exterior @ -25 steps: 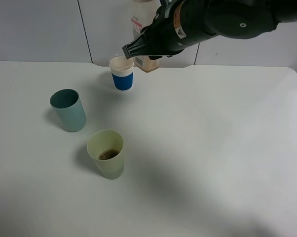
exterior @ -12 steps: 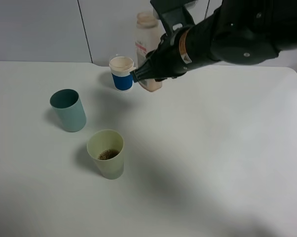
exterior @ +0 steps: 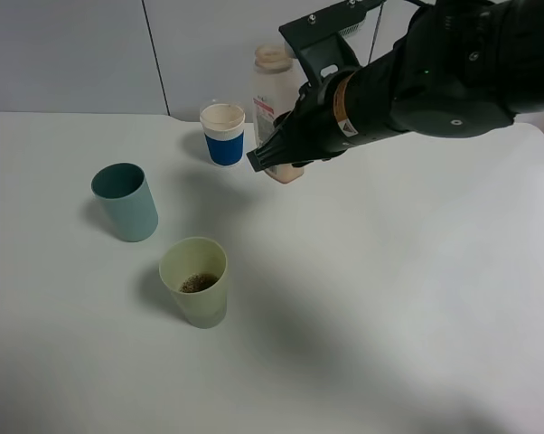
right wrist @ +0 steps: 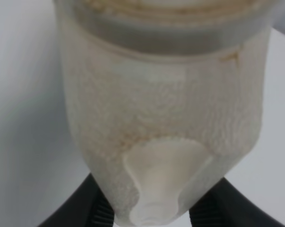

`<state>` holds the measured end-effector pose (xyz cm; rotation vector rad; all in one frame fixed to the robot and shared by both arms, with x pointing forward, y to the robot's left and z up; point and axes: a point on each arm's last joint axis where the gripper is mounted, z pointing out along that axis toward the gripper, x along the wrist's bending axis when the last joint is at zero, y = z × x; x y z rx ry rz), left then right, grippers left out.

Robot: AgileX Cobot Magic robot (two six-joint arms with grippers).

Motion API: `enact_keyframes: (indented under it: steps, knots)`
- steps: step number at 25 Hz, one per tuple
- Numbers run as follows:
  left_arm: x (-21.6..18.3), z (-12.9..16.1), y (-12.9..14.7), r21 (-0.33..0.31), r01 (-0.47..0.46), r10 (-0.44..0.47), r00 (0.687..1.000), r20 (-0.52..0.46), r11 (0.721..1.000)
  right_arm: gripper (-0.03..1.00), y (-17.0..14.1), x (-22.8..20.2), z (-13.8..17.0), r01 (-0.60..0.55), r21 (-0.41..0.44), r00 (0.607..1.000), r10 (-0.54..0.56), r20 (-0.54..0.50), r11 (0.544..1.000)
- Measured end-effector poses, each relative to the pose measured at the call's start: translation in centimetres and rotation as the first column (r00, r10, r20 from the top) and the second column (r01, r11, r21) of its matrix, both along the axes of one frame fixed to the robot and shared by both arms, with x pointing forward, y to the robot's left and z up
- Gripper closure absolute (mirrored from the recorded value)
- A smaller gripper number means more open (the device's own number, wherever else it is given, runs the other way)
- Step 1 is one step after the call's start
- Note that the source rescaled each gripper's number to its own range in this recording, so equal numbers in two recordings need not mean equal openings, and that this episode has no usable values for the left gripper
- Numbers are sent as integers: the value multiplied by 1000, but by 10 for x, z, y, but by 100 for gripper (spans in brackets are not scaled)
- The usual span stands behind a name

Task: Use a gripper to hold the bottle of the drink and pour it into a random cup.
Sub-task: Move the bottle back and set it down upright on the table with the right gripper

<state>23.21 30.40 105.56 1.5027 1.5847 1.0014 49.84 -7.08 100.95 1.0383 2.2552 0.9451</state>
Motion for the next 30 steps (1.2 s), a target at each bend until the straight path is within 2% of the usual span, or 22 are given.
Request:
enact_keyframes:
  steps: [4, 11, 15, 18, 22, 26, 30]
  knots:
    - [0, 0, 0, 0, 0, 0, 1000, 0, 1000, 97, -11, 1, -13, -2, -31, 1000, 2, -13, 1000]
    - [0, 0, 0, 0, 0, 0, 1000, 0, 1000, 97, -39, 8, -31, 36, -7, 998, -36, -49, 999]
    - [0, 0, 0, 0, 0, 0, 1000, 0, 1000, 97, -58, 14, -40, 57, 41, 997, -55, -61, 998]
    - [0, 0, 0, 0, 0, 0, 1000, 0, 1000, 97, -71, 15, -48, 54, 108, 997, -47, -67, 993]
    - [0, 0, 0, 0, 0, 0, 1000, 0, 1000, 97, -84, 16, -54, 35, 159, 999, -29, -41, 987]
    - [0, 0, 0, 0, 0, 0, 1000, 0, 1000, 97, -94, 22, -58, 23, 128, 1000, -23, -7, 992]
    - [0, 0, 0, 0, 0, 0, 1000, 0, 1000, 97, -94, 26, -76, -15, 64, 1000, 15, -7, 998]
